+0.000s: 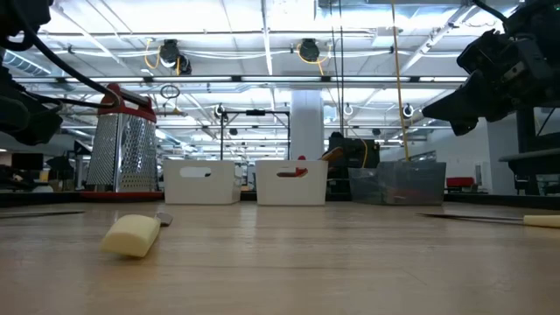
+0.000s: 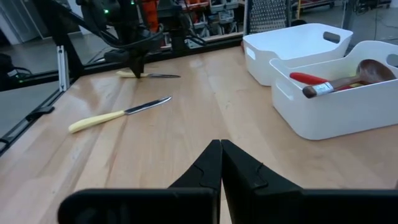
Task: Pick & Place Kitchen Items
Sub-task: Put the yellow table knife into the left white bin
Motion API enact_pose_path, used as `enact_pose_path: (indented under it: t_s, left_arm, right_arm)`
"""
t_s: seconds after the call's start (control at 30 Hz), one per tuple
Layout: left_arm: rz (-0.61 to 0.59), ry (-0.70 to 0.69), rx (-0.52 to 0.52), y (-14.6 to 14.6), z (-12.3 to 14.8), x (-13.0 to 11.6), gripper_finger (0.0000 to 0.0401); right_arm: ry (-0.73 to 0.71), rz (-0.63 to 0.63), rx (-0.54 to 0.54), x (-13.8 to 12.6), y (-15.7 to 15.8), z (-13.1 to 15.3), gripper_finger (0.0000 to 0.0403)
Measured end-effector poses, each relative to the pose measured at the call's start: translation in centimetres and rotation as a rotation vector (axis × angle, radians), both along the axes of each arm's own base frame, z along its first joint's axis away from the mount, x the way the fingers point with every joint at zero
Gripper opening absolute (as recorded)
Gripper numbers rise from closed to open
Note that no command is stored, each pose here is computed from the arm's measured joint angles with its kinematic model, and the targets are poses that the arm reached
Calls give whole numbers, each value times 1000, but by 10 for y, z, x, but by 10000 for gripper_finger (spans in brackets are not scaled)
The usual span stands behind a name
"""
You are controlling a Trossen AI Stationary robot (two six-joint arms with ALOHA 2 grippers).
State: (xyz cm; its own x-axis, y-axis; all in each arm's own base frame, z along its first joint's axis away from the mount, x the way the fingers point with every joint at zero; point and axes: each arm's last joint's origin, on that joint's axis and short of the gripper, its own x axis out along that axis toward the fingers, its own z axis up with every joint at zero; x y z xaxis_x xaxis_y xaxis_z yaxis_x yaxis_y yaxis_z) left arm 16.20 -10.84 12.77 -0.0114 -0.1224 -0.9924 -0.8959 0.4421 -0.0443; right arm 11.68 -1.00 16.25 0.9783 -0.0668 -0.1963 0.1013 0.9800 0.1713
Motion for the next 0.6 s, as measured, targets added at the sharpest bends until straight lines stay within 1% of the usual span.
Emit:
enact_pose_path:
  t_s: [0.6]
  left_arm:
    - [-6, -49, 27, -1, 6, -1, 27]
  right_arm:
    - [0, 3, 1, 0, 0, 0, 0]
